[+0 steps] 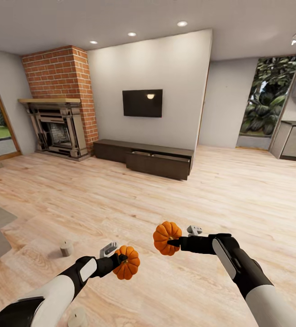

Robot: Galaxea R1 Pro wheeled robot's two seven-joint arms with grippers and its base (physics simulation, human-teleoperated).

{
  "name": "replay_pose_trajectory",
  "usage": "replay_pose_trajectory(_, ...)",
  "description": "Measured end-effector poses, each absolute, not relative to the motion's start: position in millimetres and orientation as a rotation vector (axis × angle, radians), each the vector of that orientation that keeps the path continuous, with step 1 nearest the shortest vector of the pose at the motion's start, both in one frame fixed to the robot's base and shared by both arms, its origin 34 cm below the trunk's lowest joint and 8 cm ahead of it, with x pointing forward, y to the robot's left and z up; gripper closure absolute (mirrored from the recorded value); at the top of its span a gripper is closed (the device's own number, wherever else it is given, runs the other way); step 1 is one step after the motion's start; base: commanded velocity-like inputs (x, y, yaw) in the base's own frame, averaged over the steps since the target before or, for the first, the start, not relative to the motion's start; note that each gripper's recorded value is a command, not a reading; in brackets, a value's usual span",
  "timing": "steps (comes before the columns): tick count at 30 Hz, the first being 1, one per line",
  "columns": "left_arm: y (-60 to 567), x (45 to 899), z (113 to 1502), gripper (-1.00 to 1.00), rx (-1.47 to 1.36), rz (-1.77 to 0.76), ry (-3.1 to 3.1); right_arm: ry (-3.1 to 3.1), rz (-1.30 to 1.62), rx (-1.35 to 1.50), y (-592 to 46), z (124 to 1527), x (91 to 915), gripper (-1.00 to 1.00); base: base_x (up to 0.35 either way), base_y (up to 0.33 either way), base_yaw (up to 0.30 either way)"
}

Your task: Place each of the two pumpkins and all three candles from the living room inside a cabinet in the living room (use any cabinet), then make sure every cabinet is closed, and position the cauldron so it is next to a table in the living room.

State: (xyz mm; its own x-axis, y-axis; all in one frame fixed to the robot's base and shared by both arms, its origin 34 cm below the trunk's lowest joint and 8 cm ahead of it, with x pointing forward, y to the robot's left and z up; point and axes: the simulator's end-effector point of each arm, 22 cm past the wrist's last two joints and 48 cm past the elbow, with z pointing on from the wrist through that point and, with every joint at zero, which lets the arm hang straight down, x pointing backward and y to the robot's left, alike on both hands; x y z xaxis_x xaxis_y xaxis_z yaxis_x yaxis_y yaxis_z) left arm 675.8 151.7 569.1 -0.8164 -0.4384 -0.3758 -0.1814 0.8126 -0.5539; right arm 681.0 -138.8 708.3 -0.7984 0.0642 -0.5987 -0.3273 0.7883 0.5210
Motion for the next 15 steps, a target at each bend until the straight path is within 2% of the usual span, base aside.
replay_pose_trajectory(5,151.7,675.7,569.4,1.00,-0.458,-0.694,2.498,2.362,0.837,-0.195,-138.7,708.7,680.9,1.00,0.137,-0.047,0.000)
replay_pose_trajectory(15,151.8,675.4,569.4,1.00,-0.455,-0.692,2.499,2.363,0.833,-0.197,-139.1,708.5,680.9,1.00,0.287,-0.174,0.000)
